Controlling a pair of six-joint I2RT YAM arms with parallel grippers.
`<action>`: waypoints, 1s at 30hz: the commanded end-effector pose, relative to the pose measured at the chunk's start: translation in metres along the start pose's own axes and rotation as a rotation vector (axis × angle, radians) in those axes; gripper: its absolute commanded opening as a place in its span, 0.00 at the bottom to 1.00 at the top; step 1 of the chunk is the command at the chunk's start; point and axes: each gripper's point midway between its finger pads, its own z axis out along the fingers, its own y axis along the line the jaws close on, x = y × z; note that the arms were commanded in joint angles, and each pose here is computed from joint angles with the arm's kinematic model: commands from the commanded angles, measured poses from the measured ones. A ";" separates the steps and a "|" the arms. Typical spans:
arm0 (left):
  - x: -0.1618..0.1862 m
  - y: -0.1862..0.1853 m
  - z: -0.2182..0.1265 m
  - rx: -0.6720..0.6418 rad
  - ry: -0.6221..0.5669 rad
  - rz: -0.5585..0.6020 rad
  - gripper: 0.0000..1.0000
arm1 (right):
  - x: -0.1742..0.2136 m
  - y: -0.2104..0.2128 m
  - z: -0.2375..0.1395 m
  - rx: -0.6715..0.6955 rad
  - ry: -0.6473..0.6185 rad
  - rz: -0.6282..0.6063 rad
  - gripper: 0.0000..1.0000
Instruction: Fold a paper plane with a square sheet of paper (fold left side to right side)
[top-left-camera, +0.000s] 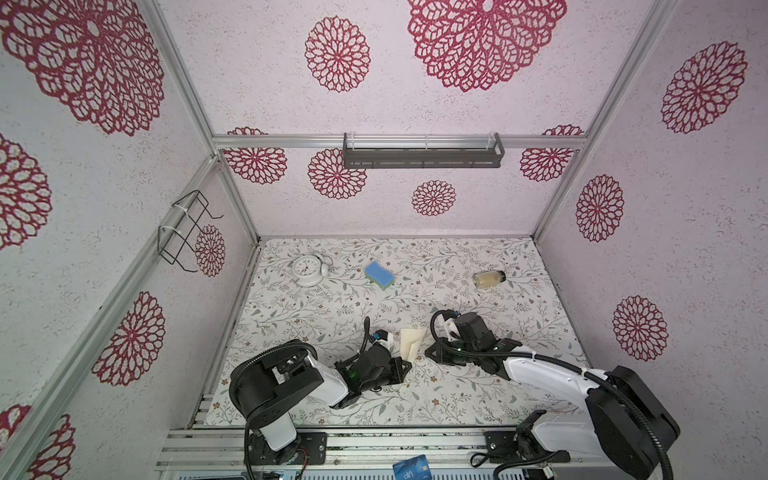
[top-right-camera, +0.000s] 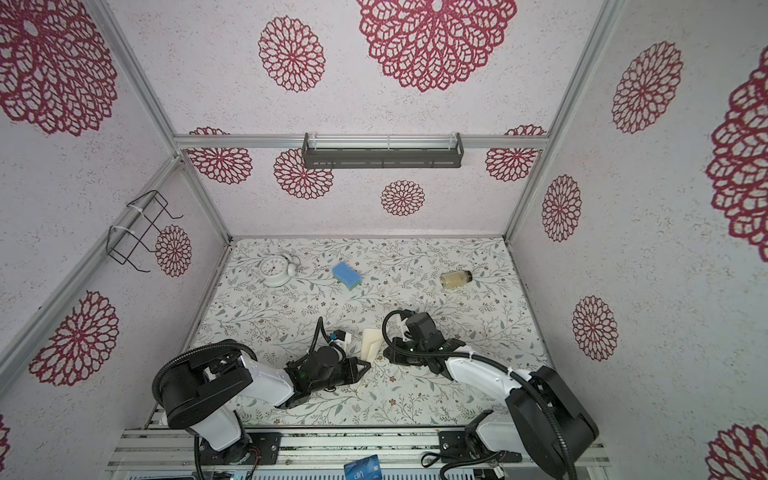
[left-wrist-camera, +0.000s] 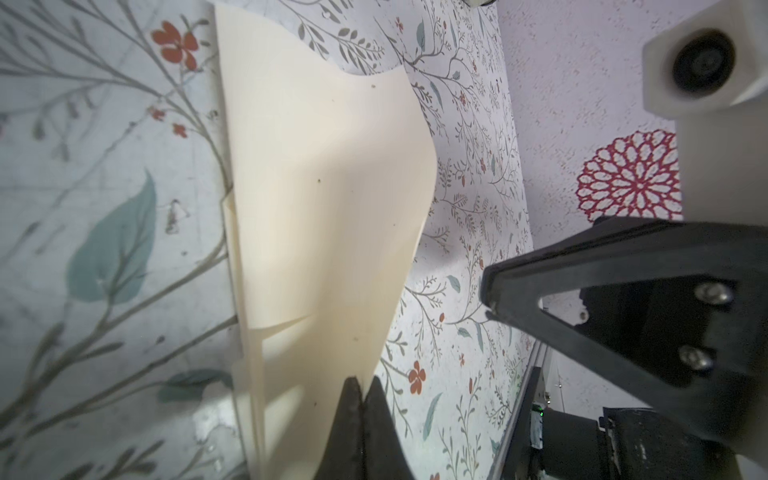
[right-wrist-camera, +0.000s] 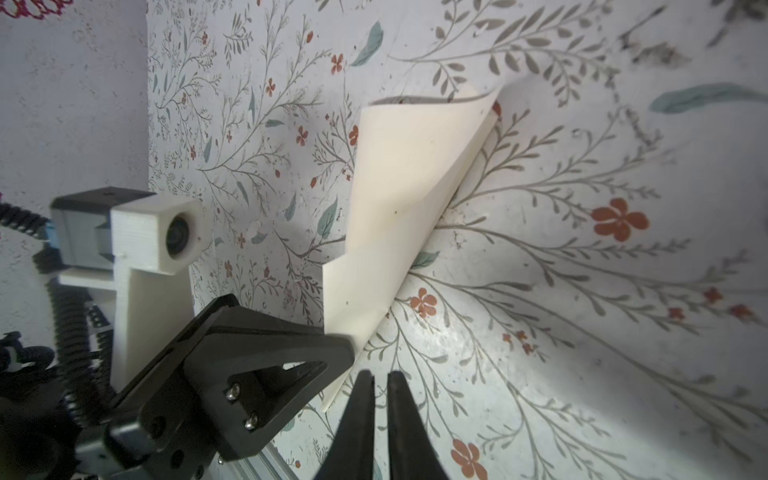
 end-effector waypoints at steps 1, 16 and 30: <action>-0.001 -0.003 0.006 0.024 0.039 -0.053 0.00 | -0.013 0.018 0.002 -0.045 -0.026 -0.059 0.11; 0.001 0.000 0.010 0.103 0.077 -0.153 0.00 | -0.026 0.015 0.038 -0.018 0.019 -0.078 0.05; -0.010 0.001 0.001 0.066 0.084 -0.075 0.31 | -0.018 -0.010 0.067 0.044 0.064 -0.057 0.00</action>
